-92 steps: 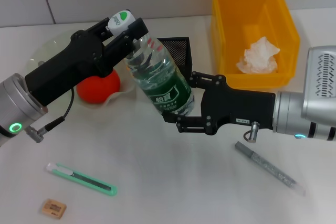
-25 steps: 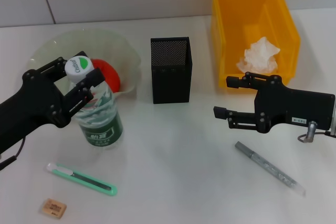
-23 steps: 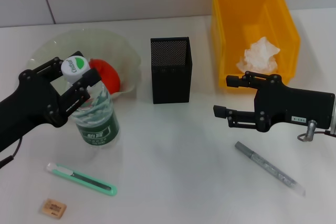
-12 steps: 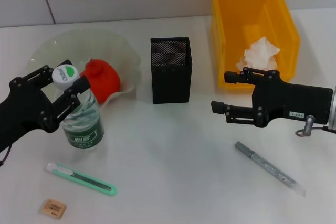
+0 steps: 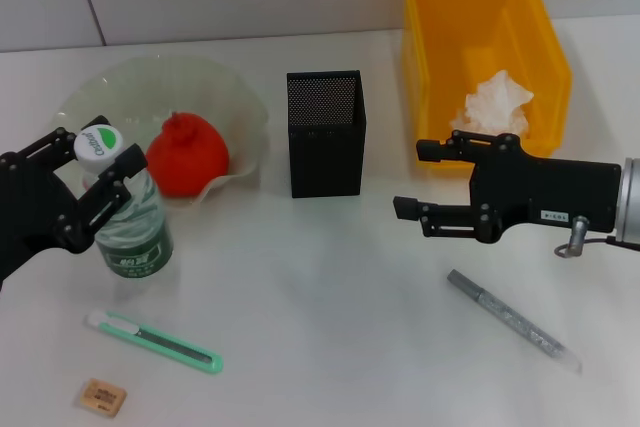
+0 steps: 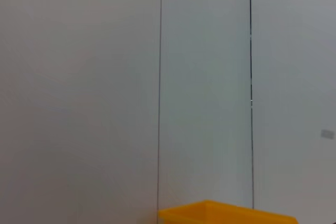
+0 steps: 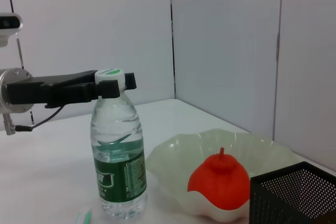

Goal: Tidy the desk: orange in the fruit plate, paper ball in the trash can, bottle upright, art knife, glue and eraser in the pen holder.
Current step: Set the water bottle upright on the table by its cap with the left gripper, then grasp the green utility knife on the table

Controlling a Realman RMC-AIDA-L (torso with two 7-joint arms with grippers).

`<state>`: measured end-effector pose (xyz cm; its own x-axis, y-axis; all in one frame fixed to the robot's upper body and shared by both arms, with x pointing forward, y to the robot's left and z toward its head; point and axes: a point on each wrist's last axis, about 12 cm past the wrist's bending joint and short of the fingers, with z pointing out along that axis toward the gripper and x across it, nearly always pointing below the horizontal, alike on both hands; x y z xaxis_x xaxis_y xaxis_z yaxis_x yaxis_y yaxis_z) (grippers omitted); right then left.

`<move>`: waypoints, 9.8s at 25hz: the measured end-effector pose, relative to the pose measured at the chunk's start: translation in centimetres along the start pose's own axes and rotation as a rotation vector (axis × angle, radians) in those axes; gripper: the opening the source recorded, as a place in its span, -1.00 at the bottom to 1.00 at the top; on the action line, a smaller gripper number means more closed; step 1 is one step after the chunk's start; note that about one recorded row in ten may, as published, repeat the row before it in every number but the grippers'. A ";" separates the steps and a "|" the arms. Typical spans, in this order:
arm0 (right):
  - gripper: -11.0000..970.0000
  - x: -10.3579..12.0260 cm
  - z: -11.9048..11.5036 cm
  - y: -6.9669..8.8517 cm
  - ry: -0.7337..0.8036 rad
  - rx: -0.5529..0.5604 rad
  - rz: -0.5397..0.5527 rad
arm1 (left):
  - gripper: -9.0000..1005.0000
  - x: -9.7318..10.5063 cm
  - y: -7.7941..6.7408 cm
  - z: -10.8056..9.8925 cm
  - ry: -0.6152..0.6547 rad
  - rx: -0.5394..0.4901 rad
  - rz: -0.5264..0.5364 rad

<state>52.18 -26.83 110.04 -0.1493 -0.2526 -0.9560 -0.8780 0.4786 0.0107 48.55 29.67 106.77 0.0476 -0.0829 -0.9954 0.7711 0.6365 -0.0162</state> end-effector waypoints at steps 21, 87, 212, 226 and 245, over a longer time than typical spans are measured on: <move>0.59 -0.4 0.5 -0.2 0.000 -0.007 -0.007 | 0.05 1.5 0.2 -1.1 0.006 -0.125 0.005; 0.59 -0.7 0.9 -0.2 -0.001 -0.016 -0.013 | 0.13 2.3 -0.5 -1.3 -0.031 -0.167 -0.021; 0.58 0.0 -2.2 -2.7 0.281 0.004 0.287 | 0.65 -6.1 -3.1 5.0 0.845 0.549 0.369; 0.58 0.5 -1.5 -2.5 0.280 -0.018 0.317 | 0.65 -6.9 -3.2 7.8 1.023 0.593 0.513; 0.59 0.7 -1.2 -2.1 0.276 -0.037 0.321 | 0.65 -7.4 -4.2 10.8 1.260 0.636 0.658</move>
<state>53.38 -29.00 109.66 -0.5292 -0.3137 -0.7883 -0.7823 0.5403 0.3101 51.82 19.35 115.24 0.1801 0.9514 -0.2499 0.9773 -0.1442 0.1554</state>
